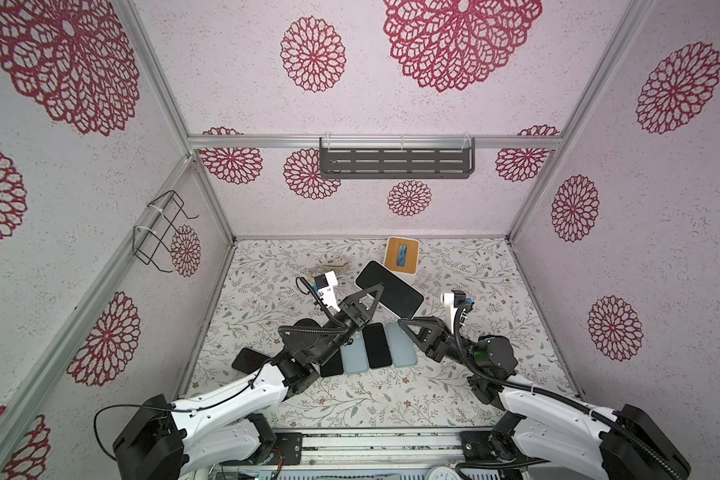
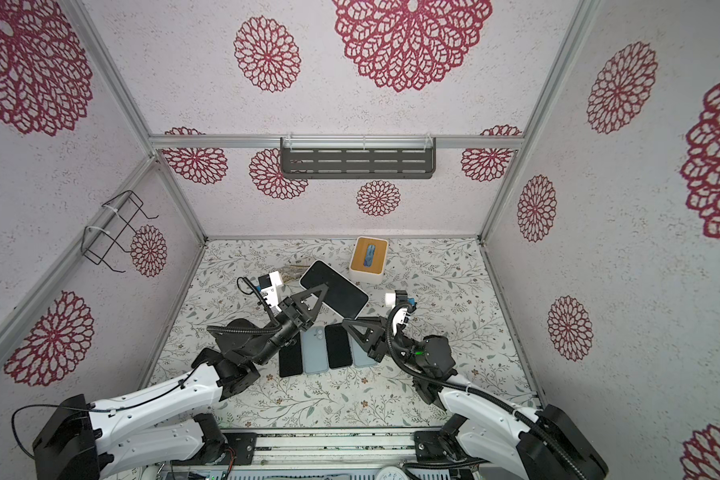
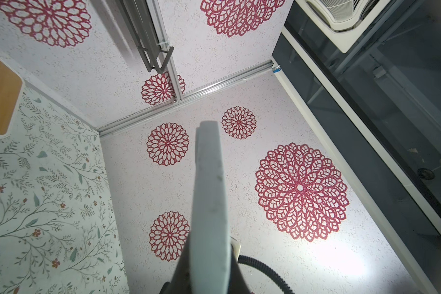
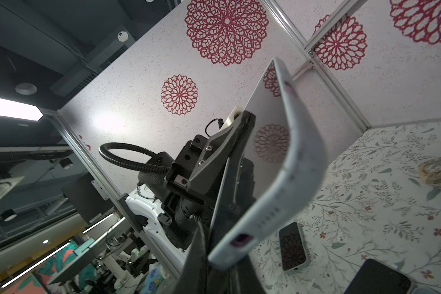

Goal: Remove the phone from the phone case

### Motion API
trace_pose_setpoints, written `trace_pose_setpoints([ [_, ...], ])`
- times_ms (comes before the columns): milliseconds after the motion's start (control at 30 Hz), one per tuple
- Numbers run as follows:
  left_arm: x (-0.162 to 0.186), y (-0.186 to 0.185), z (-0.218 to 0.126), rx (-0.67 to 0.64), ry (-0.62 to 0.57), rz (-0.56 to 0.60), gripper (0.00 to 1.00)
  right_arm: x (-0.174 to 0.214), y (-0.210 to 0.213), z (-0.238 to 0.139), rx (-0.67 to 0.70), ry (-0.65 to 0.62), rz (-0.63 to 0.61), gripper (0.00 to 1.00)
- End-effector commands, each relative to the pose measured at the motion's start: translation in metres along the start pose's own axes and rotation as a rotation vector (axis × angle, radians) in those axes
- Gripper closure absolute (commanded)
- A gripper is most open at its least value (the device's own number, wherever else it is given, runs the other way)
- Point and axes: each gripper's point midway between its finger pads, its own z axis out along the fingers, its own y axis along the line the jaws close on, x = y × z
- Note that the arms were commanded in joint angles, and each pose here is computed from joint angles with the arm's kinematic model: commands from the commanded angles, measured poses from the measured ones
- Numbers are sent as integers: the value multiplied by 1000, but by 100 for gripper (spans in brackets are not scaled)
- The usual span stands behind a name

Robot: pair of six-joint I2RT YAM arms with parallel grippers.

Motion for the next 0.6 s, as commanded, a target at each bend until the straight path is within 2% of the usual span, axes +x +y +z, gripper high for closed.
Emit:
trace_pose_setpoints([
  [0,-2,-27,2,90,-1,6,100,-14,15,2,-53,-40,-57,100],
  [200,0,-32,4,92,17,11,100,-7,2,6,-2,3,-70,100],
  [333,-1,-40,6,71,47,1,100,14,-36,0,179,106,-160,100],
  [400,2,-38,6,32,75,-4,100,19,-57,-9,319,150,-268,100],
  [467,4,-41,6,23,99,-13,100,12,-69,-21,446,144,-403,100],
  [567,7,-43,5,8,133,-16,100,-9,-65,-38,508,60,-554,100],
])
